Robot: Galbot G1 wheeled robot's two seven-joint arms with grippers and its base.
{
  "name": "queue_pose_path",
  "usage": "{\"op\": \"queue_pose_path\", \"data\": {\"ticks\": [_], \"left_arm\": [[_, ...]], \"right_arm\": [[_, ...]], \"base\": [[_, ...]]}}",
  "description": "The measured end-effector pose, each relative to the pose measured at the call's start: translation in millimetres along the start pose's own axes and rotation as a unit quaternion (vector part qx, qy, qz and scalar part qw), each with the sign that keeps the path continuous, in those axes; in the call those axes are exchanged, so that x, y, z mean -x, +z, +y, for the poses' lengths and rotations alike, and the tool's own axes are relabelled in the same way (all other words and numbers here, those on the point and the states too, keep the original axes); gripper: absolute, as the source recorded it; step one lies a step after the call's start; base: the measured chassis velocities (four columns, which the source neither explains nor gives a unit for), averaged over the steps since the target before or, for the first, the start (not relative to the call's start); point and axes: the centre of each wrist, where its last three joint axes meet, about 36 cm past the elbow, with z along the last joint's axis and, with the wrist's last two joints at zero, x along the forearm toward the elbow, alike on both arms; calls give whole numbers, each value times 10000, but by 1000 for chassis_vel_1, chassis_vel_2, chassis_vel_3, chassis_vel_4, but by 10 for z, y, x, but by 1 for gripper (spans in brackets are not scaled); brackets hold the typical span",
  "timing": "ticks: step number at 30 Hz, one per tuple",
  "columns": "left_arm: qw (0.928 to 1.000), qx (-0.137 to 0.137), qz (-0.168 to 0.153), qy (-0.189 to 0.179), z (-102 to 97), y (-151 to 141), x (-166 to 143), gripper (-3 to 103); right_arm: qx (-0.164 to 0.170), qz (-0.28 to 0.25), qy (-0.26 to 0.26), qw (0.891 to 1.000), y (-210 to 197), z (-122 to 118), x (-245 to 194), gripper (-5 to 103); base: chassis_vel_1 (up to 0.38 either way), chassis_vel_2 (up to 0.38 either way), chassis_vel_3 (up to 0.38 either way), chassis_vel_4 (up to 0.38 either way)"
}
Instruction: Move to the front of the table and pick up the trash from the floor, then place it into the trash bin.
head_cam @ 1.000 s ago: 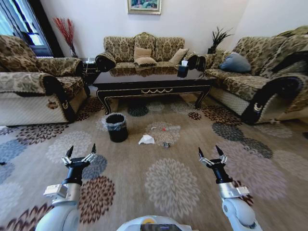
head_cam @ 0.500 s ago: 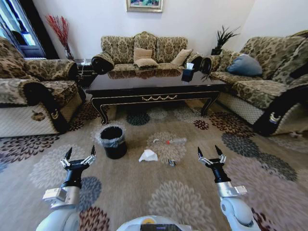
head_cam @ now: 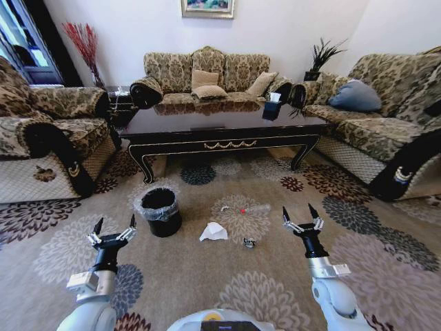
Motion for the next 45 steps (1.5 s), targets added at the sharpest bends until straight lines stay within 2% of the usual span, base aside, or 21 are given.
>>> {"op": "queue_pose_path", "data": {"ticks": [17, 26, 30, 35, 36, 37, 38, 39, 40, 41, 42, 43, 44, 45], "left_arm": [[10000, 24, -14, 55, 9, 50, 7, 100], [9999, -18, 32, -116, 15, 99, 60, 100], [9994, -96, 145, -315, -7, 45, 147, 100], [9967, -254, 434, -644, -8, -39, 318, 100], [9934, -265, 697, -877, 3, -98, 423, 100], [9920, -227, 805, -950, 8, -118, 459, 100], [9887, -157, 1091, -1021, 32, -171, 551, 100], [9861, -148, 1319, -1004, 63, -207, 620, 100], [9861, -148, 1319, -1004, 63, -207, 620, 100], [9833, -153, 1529, -972, 91, -232, 677, 100], [9768, -215, 1916, -931, 148, -242, 779, 100], [9719, -326, 2158, -880, 182, -229, 850, 100], [9679, -430, 2332, -833, 206, -209, 902, 100], [9679, -430, 2332, -833, 206, -209, 902, 100]], "right_arm": [[146, 150, -47, 9998, 148, 23, -43, 100], [58, 41, 108, 9999, 128, 18, -47, 100], [-29, -11, 95, 9999, 110, 16, -43, 100], [-30, 22, 196, 9998, 123, 38, -67, 100], [-41, 49, 228, 9997, 133, 43, -80, 100], [-46, 56, 238, 9997, 135, 44, -82, 100], [-57, 70, 256, 9996, 142, 46, -87, 100], [-60, 82, 260, 9996, 148, 49, -90, 100], [-60, 82, 260, 9996, 148, 49, -90, 100], [-59, 90, 260, 9996, 153, 51, -92, 100], [-58, 105, 252, 9996, 161, 56, -97, 100], [-58, 117, 243, 9996, 167, 62, -100, 100], [-63, 129, 235, 9996, 172, 67, -105, 100], [-63, 129, 235, 9996, 172, 67, -105, 100]], "base": [[-63, 69, 60, -67], [-244, 248, 241, -257], [-148, 153, 126, -139], [13, -10, -12, 41], [36, -72, -40, 61], [36, -72, -47, 44], [14, -57, -47, 25], [0, 0, 0, 0], [0, 0, 0, 0], [0, 0, 0, 0], [0, 0, 0, 0], [0, 0, 0, 0], [0, 0, 0, 0], [0, 0, 0, 0]]}}
